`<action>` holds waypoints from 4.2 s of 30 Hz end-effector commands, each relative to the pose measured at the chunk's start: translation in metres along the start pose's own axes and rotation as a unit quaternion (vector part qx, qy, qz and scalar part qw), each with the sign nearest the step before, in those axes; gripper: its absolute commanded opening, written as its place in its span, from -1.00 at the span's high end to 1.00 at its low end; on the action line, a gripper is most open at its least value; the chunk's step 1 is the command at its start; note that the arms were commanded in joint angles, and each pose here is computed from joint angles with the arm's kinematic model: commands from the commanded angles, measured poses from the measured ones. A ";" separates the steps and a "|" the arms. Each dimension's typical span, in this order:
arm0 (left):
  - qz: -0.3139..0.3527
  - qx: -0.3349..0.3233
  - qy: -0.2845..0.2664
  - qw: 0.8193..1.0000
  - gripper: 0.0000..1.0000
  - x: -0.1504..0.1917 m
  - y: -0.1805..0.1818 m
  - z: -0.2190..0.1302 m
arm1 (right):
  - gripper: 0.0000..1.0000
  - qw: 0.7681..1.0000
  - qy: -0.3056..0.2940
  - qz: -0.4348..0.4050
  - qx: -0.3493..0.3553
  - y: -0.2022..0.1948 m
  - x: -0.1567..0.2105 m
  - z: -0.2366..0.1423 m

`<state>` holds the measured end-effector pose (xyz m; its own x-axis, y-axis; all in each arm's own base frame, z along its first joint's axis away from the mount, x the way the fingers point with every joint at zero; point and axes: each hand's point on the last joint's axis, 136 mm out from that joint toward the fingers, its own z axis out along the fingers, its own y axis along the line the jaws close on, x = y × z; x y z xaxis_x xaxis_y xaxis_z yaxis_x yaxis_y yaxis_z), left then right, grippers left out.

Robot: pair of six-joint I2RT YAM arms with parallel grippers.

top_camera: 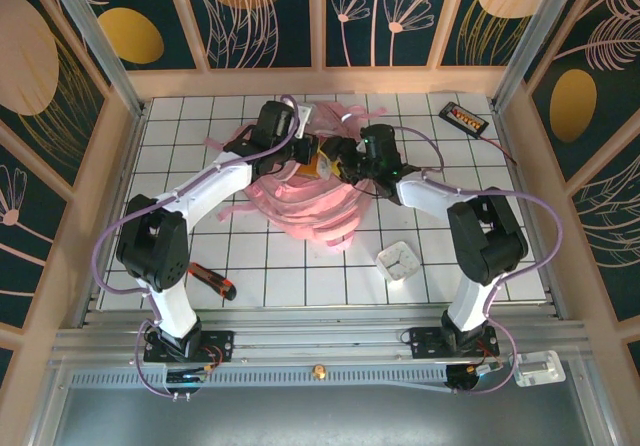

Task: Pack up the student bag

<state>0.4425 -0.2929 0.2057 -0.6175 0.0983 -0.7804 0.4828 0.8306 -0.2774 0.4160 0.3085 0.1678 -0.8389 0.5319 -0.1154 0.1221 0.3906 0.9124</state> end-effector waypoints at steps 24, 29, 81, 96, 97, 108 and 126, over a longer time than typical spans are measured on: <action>-0.004 0.036 -0.075 0.997 1.00 -0.037 -0.026 -0.025 | 0.28 0.987 0.057 -0.026 -0.149 0.033 0.027 0.016; -0.008 0.040 -0.080 0.996 1.00 -0.040 -0.028 -0.024 | -0.02 0.988 0.048 -0.072 -0.126 0.040 0.034 -0.014; -0.471 0.142 -0.019 0.870 -0.25 0.088 0.090 -0.050 | -0.24 0.967 0.010 -0.236 0.090 0.006 0.089 -0.093; -0.476 0.124 -0.011 0.870 -0.30 0.100 0.098 -0.050 | -0.23 0.968 0.018 -0.234 0.091 0.000 0.091 -0.085; -0.478 0.123 -0.010 0.869 -0.30 0.102 0.098 -0.049 | -0.23 0.968 0.017 -0.235 0.092 0.000 0.091 -0.086; -0.481 0.119 0.002 0.869 -0.27 0.108 0.098 -0.050 | -0.23 0.968 0.015 -0.236 0.088 0.002 0.090 -0.085; -0.471 0.105 0.019 0.875 -0.14 0.107 0.097 -0.035 | -0.22 0.954 0.006 -0.271 0.127 -0.001 0.097 -0.075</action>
<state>0.3931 -0.1758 0.1097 -0.8202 -0.5554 -0.1372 -0.1628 0.4565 -0.8747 0.2905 0.3017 0.1784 -0.8365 0.1900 -0.5141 -0.1969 0.7712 0.6054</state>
